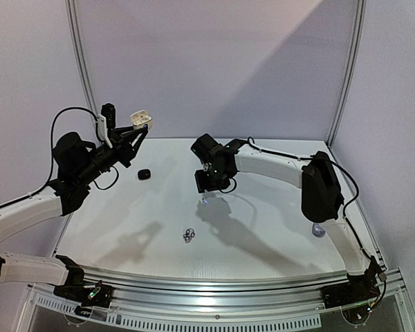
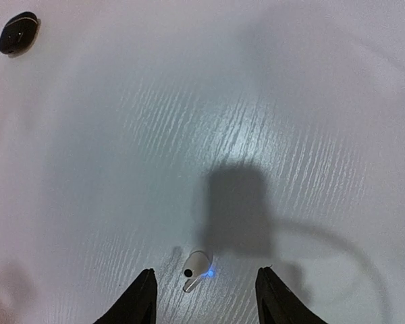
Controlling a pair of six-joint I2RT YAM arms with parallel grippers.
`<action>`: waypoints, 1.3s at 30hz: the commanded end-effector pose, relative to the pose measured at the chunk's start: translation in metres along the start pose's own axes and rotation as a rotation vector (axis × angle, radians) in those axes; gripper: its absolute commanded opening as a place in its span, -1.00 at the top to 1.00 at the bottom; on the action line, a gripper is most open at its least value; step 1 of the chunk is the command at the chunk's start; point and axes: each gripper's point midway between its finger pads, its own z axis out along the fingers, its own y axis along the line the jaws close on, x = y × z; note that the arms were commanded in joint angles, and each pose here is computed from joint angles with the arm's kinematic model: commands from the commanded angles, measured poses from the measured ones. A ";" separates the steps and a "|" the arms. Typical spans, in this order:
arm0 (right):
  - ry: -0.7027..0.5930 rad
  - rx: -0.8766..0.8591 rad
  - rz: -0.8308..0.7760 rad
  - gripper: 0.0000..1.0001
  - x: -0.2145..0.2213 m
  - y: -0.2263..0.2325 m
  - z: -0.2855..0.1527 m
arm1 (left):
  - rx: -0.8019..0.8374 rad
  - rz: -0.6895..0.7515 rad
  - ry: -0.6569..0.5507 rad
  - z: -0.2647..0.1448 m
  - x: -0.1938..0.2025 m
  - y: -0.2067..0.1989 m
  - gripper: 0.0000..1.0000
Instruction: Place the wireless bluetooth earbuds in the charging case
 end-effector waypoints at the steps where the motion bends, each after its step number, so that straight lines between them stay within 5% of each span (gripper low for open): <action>1: 0.018 -0.039 -0.003 0.00 0.003 0.011 0.008 | -0.004 0.003 0.003 0.000 -0.001 0.003 1.00; 4: 0.036 -0.055 -0.010 0.01 0.009 0.015 0.018 | -0.003 0.002 0.004 0.000 -0.001 0.003 1.00; 11: 0.088 -0.038 -0.023 0.39 0.028 0.010 0.033 | 0.001 0.004 0.005 0.001 -0.001 0.002 1.00; 17: 0.089 -0.087 -0.040 0.37 0.029 0.021 0.035 | 0.007 0.001 0.006 0.002 -0.001 0.002 1.00; 33: 0.137 -0.006 -0.072 0.77 0.048 -0.002 0.035 | 0.013 -0.001 0.010 0.002 -0.001 0.001 1.00; 39: 0.122 -0.158 -0.039 0.86 0.050 0.011 0.026 | 0.013 0.000 0.010 0.001 0.000 0.000 1.00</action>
